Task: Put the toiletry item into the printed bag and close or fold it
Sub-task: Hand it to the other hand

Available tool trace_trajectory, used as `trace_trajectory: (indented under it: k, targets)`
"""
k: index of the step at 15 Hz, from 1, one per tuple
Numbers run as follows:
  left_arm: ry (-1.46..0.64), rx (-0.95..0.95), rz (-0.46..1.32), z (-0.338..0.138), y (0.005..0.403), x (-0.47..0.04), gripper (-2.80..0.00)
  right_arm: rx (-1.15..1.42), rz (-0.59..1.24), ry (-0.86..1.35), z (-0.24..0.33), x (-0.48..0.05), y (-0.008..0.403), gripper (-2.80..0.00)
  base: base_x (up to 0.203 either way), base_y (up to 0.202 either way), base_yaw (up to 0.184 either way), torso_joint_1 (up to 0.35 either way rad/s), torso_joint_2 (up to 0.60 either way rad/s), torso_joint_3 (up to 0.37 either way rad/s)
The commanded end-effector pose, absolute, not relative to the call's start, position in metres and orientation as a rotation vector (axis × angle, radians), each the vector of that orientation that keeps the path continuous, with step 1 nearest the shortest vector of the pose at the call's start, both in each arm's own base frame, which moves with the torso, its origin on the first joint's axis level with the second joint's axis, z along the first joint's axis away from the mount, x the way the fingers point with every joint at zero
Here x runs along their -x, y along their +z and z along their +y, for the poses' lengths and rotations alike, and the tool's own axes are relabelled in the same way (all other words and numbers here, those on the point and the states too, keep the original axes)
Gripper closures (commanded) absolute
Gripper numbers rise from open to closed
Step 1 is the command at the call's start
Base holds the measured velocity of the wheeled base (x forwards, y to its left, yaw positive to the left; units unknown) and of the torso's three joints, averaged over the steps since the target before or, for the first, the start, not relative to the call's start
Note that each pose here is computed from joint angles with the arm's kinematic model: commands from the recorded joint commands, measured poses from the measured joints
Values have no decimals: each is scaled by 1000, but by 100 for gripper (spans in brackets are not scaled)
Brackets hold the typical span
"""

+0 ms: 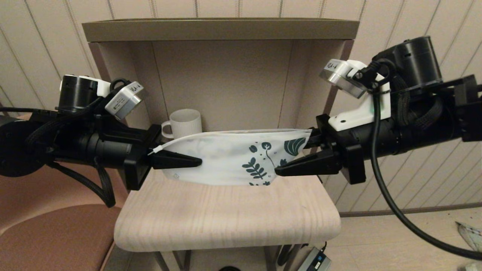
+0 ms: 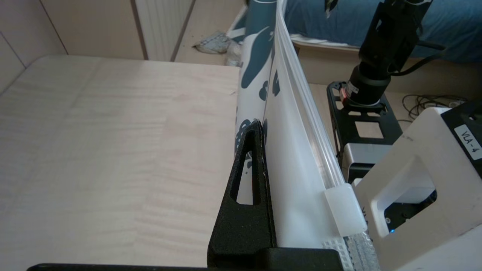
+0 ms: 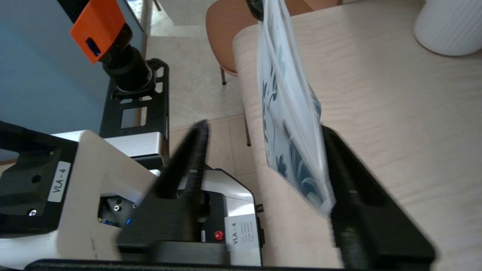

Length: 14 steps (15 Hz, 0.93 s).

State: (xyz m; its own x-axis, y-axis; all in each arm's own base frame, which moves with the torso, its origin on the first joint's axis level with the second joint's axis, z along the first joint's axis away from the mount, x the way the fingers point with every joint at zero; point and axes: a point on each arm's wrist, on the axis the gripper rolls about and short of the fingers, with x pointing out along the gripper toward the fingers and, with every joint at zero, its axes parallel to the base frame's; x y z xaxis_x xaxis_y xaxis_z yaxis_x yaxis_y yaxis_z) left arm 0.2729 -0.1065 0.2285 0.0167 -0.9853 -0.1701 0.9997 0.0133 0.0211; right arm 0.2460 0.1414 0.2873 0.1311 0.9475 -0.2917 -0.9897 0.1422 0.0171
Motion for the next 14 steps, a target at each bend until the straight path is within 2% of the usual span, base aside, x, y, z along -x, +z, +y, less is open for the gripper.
trace_trajectory:
  k: [1,8,14]
  targets:
    - [-1561,-144,126,-108,225,-275,0,200,241,1419,140,-246,291,-280,0,0,0,0,0,0]
    - [-1616,-133,165,-127,214,-275,0,211,170,1389,134,-244,319,-280,0,0,0,0,0,0]
    - [-1634,-142,189,-147,217,-285,0,195,258,1464,177,-252,320,-280,0,0,0,0,0,0]
